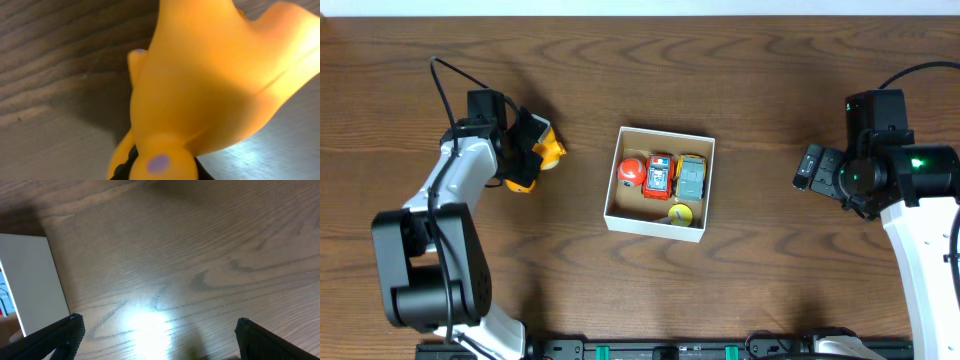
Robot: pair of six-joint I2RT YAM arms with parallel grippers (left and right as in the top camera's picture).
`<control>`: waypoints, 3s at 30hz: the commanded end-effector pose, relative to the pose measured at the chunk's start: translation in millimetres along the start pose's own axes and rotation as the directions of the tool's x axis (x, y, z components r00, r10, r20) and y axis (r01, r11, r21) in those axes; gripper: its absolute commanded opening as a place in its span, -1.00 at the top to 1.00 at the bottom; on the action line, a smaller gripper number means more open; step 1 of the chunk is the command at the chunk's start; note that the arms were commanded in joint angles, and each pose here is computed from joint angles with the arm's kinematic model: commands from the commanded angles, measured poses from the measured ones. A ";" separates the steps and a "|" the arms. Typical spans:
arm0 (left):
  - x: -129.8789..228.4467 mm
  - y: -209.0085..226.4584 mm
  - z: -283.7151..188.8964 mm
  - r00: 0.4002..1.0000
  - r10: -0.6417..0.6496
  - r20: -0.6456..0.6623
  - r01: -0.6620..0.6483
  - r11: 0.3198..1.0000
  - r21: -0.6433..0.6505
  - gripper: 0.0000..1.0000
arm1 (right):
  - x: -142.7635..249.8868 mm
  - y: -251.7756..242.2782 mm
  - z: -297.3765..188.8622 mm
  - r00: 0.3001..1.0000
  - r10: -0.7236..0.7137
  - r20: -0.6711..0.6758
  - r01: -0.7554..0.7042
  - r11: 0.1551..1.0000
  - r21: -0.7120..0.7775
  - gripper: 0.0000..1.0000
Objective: Pack container
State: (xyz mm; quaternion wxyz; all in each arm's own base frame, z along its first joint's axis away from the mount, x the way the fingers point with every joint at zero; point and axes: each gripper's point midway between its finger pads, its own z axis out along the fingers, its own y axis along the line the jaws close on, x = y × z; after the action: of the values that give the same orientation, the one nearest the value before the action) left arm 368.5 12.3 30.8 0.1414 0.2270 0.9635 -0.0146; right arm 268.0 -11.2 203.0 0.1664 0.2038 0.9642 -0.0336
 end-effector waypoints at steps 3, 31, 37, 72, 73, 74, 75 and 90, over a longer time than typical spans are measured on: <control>-35.0 -30.1 -60.7 0.985 0.072 0.158 -0.068 0.997 -0.030 0.75 | -0.5 -3.3 1.1 1.000 -0.012 -0.001 0.012 1.000 0.011 -0.98; -37.0 -266.2 -91.5 0.729 0.638 0.247 -0.677 0.726 0.122 0.88 | 0.7 -3.7 1.1 1.000 -0.012 -0.006 0.012 1.000 0.013 -0.98; -24.6 -267.0 -53.9 0.746 0.651 0.145 -0.666 0.723 0.184 0.89 | 1.3 -4.0 1.1 1.000 -0.012 -0.008 0.012 1.000 0.014 -0.98; -63.9 -115.4 -190.4 0.894 0.000 0.447 0.057 0.992 -0.114 -0.96 | -15.3 3.0 0.6 0.997 -0.047 0.061 0.048 0.999 -0.010 -0.98; -63.5 -100.0 -192.9 0.885 -0.058 0.462 0.125 0.985 -0.116 -0.96 | -19.4 4.9 0.3 0.995 -0.060 0.078 0.062 0.998 -0.016 -0.98; -63.1 -84.5 -195.4 0.870 -0.118 0.478 0.194 0.974 -0.114 -0.96 | -25.2 7.9 -0.3 0.991 -0.080 0.103 0.083 0.996 -0.024 -0.98; -62.1 -66.9 -198.2 0.846 -0.187 0.499 0.275 0.955 -0.109 -0.96 | -31.5 11.9 -1.2 0.986 -0.102 0.130 0.108 0.994 -0.035 -0.98; -35.3 8.9 -218.2 0.712 -0.406 0.572 0.560 0.821 -0.114 -0.96 | -96.9 43.4 -28.6 0.883 -0.176 0.436 0.234 0.969 -0.083 -0.98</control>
State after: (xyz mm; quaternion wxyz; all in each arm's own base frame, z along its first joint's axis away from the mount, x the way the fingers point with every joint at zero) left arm 351.2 24.5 234.6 0.4049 -0.0628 0.9119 0.0226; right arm 364.8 -5.7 261.1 0.3832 0.0946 0.9185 -0.0225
